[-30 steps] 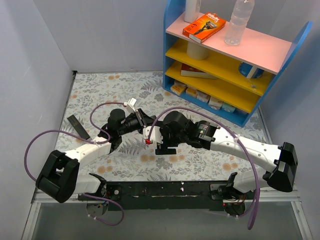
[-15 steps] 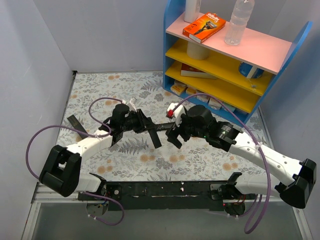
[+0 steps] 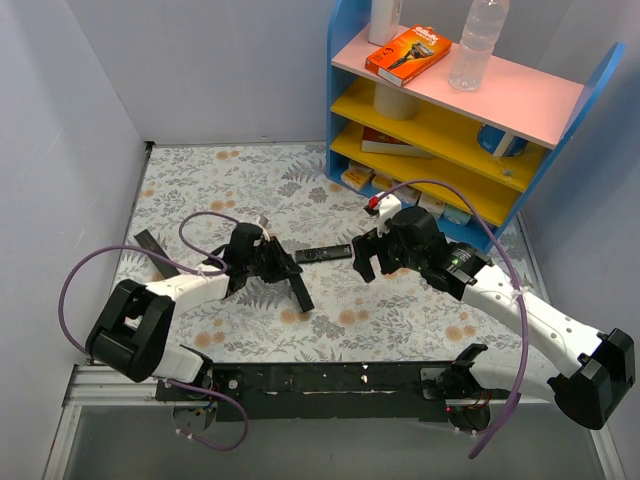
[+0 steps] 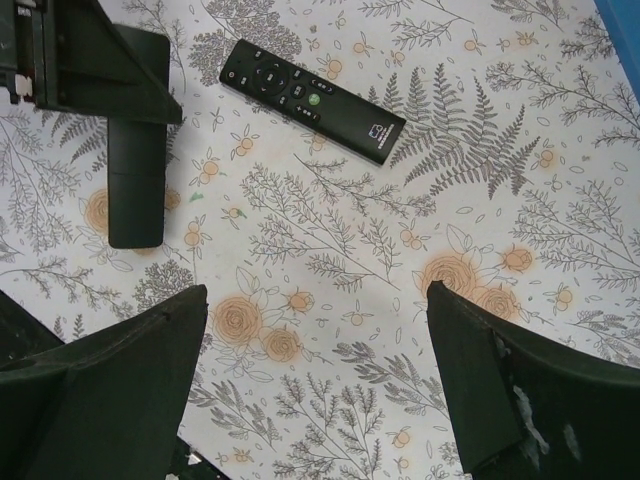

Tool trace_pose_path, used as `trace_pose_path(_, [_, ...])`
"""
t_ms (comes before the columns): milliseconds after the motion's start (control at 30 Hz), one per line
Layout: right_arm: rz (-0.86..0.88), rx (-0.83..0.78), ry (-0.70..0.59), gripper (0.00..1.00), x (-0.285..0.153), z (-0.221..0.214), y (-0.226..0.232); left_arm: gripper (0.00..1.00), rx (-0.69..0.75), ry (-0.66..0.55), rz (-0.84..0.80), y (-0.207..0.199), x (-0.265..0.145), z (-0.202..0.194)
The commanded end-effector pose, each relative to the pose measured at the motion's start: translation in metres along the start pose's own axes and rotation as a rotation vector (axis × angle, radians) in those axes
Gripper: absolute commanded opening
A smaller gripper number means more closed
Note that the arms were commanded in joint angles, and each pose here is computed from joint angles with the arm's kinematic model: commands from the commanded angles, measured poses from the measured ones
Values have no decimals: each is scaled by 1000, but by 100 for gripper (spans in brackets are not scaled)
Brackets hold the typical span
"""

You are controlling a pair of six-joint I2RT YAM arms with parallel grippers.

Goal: Load the batteries into the remote control
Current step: Place the remote control at the center of the board, then reset both arms

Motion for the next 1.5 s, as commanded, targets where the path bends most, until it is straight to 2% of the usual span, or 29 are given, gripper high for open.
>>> trace_pose_path(0, [0,76,-13,97,-1,-1,0,1,-89,-40,55,16,-1,-11])
trace_pose_path(133, [-11,93,-12,96,-1,-2,-3,4,-125,-72,86,23,-4,-16])
trace_pose_path(233, [-43,118,-7,96,-1,-5,-7,21,-149,-101,123,29,-9,-20])
trace_pose_path(267, [-65,131,-13,96,-1,-5,-9,28,-151,-116,124,28,-13,-19])
trace_pose_path(300, [-80,136,-12,97,-1,-7,-12,44,-158,-128,134,29,-15,-19])
trace_pose_path(367, [-122,149,-25,97,-4,-7,-17,57,-171,-159,170,33,-21,-20])
trace_pose_path(400, [-143,157,-26,97,-5,-8,-20,71,-175,-169,183,34,-24,-21])
trace_pose_path(500, [-224,175,-45,97,-12,-9,-29,88,-186,-214,242,36,-36,-19])
trace_pose_path(533, [-245,179,-51,97,-13,-9,-32,98,-193,-224,288,40,-40,-20])
trace_pose_path(600, [-306,187,-77,97,-21,-7,-39,98,-183,-301,311,33,-52,-8])
trace_pose_path(633, [-326,192,-91,97,-24,-5,-41,98,-184,-303,355,35,-58,-8])
trace_pose_path(767, [-466,199,-185,97,-48,5,-52,98,-125,-481,433,17,-95,20])
trace_pose_path(933, [-572,196,-306,97,-77,18,-60,98,19,-801,497,-21,-170,65])
trace_pose_path(1133, [-645,192,-469,97,-118,28,-66,98,103,-1121,416,-54,-260,79])
trace_pose_path(1333, [-667,205,-580,98,-145,25,-68,98,93,-1329,332,-65,-318,73])
trace_pose_path(1467, [-678,202,-635,98,-156,22,-70,98,95,-1389,354,-66,-337,71])
Point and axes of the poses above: each gripper's point midway between its finger pads, its own x axis out along the fingers, its own y axis along the line the jaws close on, z = x × y, the point moved 9 cm from there along -x, back along the fingers, and after that the axes turned 6 degrees about x, right-handed, at the moved point
